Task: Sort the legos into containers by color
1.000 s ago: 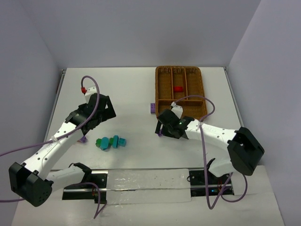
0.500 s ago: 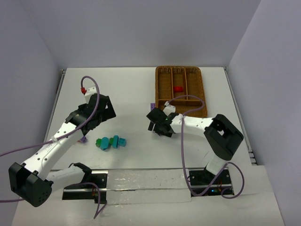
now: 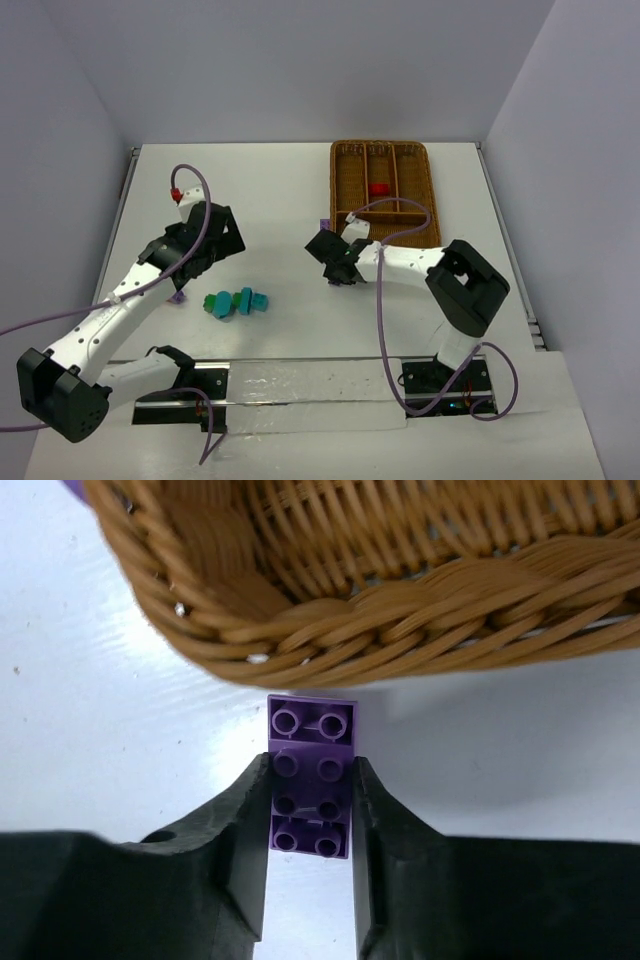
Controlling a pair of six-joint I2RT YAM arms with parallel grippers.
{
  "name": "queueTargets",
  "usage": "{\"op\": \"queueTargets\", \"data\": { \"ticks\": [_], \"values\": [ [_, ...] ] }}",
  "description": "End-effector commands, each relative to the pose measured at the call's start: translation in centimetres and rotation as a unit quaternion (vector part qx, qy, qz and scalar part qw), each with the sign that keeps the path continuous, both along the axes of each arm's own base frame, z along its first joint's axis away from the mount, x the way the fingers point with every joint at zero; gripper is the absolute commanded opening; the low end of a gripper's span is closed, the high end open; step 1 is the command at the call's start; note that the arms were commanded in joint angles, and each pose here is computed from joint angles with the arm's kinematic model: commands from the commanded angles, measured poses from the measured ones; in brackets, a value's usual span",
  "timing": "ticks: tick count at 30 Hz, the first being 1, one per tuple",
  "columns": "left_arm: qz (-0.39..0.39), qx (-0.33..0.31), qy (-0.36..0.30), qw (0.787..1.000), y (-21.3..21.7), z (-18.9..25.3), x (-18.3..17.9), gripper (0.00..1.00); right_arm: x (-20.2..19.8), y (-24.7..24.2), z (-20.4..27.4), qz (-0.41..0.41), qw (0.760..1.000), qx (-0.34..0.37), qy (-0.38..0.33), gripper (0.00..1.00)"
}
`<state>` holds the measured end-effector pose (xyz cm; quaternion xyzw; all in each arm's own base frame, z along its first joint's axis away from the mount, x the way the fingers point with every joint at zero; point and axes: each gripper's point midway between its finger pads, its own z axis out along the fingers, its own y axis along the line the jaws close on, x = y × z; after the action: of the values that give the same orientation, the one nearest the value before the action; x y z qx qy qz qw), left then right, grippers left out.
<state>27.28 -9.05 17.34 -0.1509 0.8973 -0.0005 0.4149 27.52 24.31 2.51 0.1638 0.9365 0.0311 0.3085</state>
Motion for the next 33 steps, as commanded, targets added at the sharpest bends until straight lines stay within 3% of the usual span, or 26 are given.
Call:
{"op": "queueTargets", "data": {
  "ticks": [1, 3, 8, 17, 26, 33],
  "values": [
    [0.000, -0.004, -0.010, 1.000, -0.3, 0.6, 0.4, 0.99, -0.5, 0.7, 2.8, 0.032, 0.999, 0.003, -0.031, 0.07],
    [-0.007, -0.007, -0.009, 1.000, -0.5, 0.6, 0.4, 0.99, -1.3, 1.2, 5.0, 0.055, 0.997, 0.014, -0.050, 0.00],
    [-0.009, -0.001, -0.015, 1.000, -0.5, 1.3, 0.8, 0.99, -0.7, -0.4, 11.3, 0.056, 0.991, 0.025, -0.117, 0.00],
    [-0.001, -0.010, -0.033, 0.999, -0.3, 3.7, 0.7, 0.99, 9.4, -10.3, 19.0, -0.071, 0.975, -0.006, -0.210, 0.03],
    [-0.019, -0.042, -0.028, 0.999, -1.2, 4.3, 0.0, 0.99, 19.4, -19.9, 17.8, -0.188, 0.966, -0.029, -0.177, 0.09],
    [-0.029, -0.066, -0.041, 0.997, -1.6, 5.5, -0.5, 0.99, 24.7, -22.5, 14.0, -0.209, 0.968, -0.059, -0.123, 0.16]
  ]
}}
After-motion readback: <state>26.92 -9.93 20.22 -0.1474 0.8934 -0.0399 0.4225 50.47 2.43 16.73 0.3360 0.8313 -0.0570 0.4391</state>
